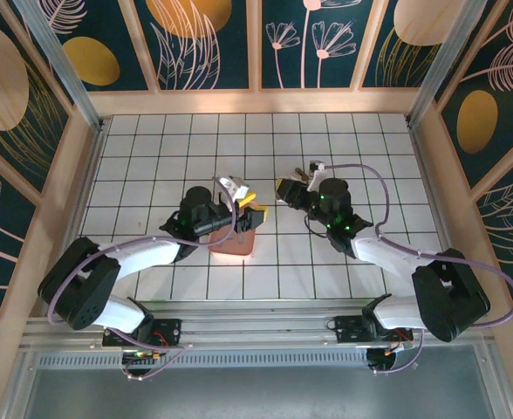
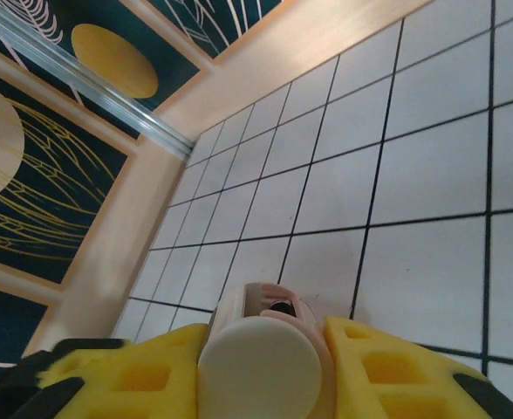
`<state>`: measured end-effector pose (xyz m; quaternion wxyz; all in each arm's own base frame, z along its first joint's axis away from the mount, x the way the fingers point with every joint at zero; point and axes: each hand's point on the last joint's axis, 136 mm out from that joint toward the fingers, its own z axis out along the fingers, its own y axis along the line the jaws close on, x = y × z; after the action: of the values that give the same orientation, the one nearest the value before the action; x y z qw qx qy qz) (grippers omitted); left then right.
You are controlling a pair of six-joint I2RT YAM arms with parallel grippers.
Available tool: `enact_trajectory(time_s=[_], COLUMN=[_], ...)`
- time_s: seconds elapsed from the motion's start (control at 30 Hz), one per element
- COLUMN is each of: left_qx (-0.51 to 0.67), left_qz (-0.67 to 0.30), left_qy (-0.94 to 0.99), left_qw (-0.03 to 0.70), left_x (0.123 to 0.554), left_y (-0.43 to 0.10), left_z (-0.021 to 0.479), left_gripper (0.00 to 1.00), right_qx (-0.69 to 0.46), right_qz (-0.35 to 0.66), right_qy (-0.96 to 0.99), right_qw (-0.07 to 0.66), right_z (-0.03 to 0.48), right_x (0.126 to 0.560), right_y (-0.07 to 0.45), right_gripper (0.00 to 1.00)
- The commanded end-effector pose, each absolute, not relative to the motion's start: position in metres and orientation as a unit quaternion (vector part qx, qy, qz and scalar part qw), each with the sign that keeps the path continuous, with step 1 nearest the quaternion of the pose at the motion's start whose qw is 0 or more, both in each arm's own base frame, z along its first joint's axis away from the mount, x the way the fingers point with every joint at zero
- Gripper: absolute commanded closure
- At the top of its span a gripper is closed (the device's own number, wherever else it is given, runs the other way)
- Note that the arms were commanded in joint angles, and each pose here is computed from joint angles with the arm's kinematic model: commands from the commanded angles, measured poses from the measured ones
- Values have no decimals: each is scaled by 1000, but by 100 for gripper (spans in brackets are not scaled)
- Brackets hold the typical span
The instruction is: Load the staples into the stapler
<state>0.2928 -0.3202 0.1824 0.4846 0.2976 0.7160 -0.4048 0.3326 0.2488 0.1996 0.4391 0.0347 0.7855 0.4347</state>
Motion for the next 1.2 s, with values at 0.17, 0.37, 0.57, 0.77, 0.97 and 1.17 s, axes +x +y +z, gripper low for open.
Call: enact_trajectory(time_s=[0.17, 0.37, 0.57, 0.77, 0.97, 1.17], left_qx=[249, 252, 250, 247, 229, 204], left_qz=[-440, -453, -447, -438, -430, -417], left_qy=[686, 680, 690, 694, 696, 693], left_qw=[523, 519, 510, 515, 528, 552], left_x=[311, 310, 311, 312, 318, 327], left_y=[-341, -354, -358, -355, -351, -344], left_z=[214, 214, 206, 205, 208, 217], left_gripper=[33, 34, 35, 36, 40, 50], right_qx=[118, 158, 170, 178, 168, 162], right_qz=[485, 506, 524, 550, 569, 585], right_qy=[772, 761, 746, 726, 722, 722], right_qw=[394, 373, 375, 374, 357, 333], right_z=[206, 202, 208, 218, 223, 220], right_x=[335, 334, 334, 333, 327, 319], right_y=[256, 261, 265, 265, 270, 274], right_gripper=[73, 73, 73, 73, 73, 73])
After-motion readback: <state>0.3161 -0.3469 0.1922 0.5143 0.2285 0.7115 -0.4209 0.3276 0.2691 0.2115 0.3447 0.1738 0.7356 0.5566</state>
